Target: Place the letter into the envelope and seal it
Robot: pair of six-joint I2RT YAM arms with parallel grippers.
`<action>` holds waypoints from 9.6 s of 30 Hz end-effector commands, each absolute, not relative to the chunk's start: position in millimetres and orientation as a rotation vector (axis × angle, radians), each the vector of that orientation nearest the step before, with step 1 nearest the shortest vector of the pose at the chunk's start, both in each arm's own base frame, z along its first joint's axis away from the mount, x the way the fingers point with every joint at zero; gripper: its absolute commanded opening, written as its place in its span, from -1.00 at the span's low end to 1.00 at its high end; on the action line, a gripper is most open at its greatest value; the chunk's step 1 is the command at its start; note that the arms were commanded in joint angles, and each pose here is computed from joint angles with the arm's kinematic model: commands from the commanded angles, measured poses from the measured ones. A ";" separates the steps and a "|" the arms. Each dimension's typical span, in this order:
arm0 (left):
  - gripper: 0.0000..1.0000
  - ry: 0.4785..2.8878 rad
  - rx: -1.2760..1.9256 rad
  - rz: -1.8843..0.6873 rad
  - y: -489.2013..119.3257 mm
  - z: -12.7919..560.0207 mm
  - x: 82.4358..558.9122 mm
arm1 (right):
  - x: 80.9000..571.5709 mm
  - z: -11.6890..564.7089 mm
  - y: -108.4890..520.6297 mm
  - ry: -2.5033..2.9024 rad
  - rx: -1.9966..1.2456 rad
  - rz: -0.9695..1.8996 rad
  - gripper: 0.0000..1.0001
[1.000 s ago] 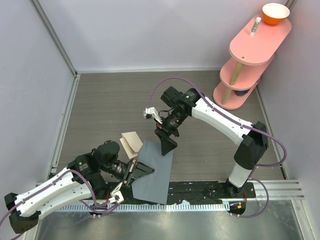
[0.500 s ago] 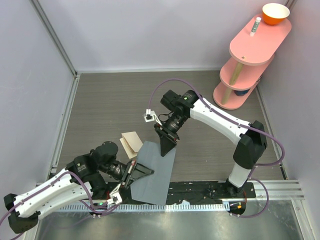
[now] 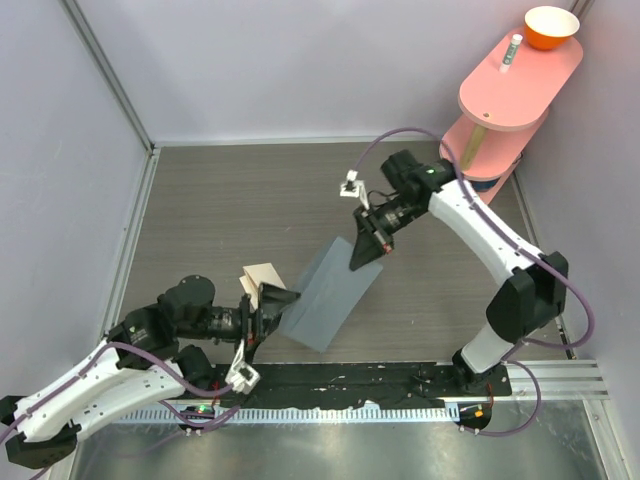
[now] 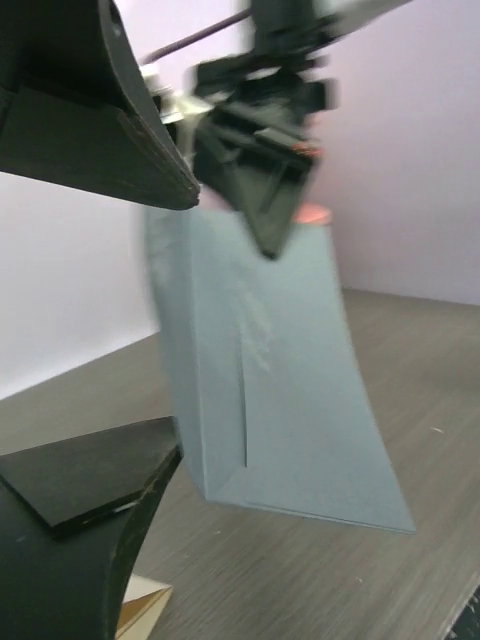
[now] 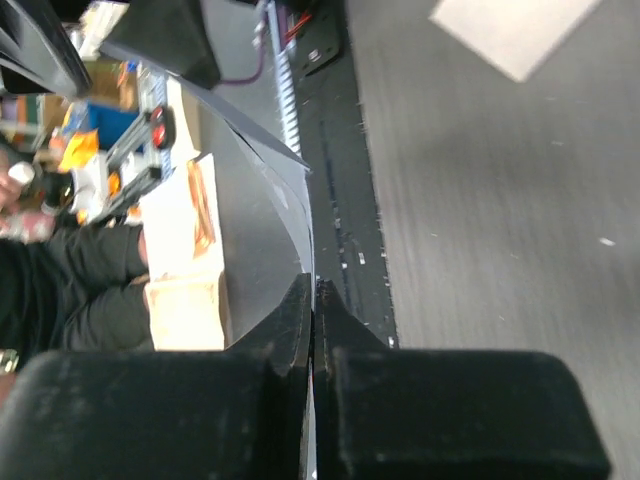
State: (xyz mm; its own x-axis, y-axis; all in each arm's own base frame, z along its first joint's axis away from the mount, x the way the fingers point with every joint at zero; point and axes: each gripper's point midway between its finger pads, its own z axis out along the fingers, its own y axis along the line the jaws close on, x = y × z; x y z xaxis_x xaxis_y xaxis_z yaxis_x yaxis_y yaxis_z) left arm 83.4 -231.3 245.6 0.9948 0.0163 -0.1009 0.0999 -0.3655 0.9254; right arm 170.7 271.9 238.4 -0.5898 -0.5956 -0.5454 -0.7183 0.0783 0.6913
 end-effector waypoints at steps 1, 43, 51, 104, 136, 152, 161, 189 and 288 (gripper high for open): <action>0.75 0.771 1.801 -0.138 -207.8 260.7 127.5 | 184.0 268.7 249.6 2.150 -1.209 1.437 -0.98; -0.93 1.578 1.210 -0.704 -279.9 276.7 206.2 | 198.6 294.1 257.1 2.022 -0.998 1.430 -0.98; -0.99 1.652 1.241 -0.734 -294.6 254.6 215.4 | 191.3 313.0 264.5 1.929 -0.996 1.547 -0.98; 0.68 2.608 -0.599 -0.704 -112.3 79.7 234.6 | 314.0 80.4 177.4 2.480 -0.034 0.782 0.56; -1.00 2.024 0.556 -1.256 -228.9 227.0 198.9 | 223.7 236.2 248.3 1.962 -0.947 1.257 0.96; -1.00 1.625 0.995 -1.301 -274.1 300.4 153.7 | 155.2 285.7 311.5 1.701 -1.225 1.373 0.55; -0.59 1.719 0.961 -1.222 -269.3 292.8 163.9 | 152.7 289.3 309.0 1.697 -1.224 1.357 -0.98; -0.28 1.594 0.903 -1.365 -269.9 330.3 157.5 | 137.3 313.0 310.3 1.592 -1.123 1.508 -0.98; -1.00 1.819 0.851 -1.265 -210.6 251.1 162.2 | 421.1 46.4 250.9 2.204 -1.492 0.833 0.61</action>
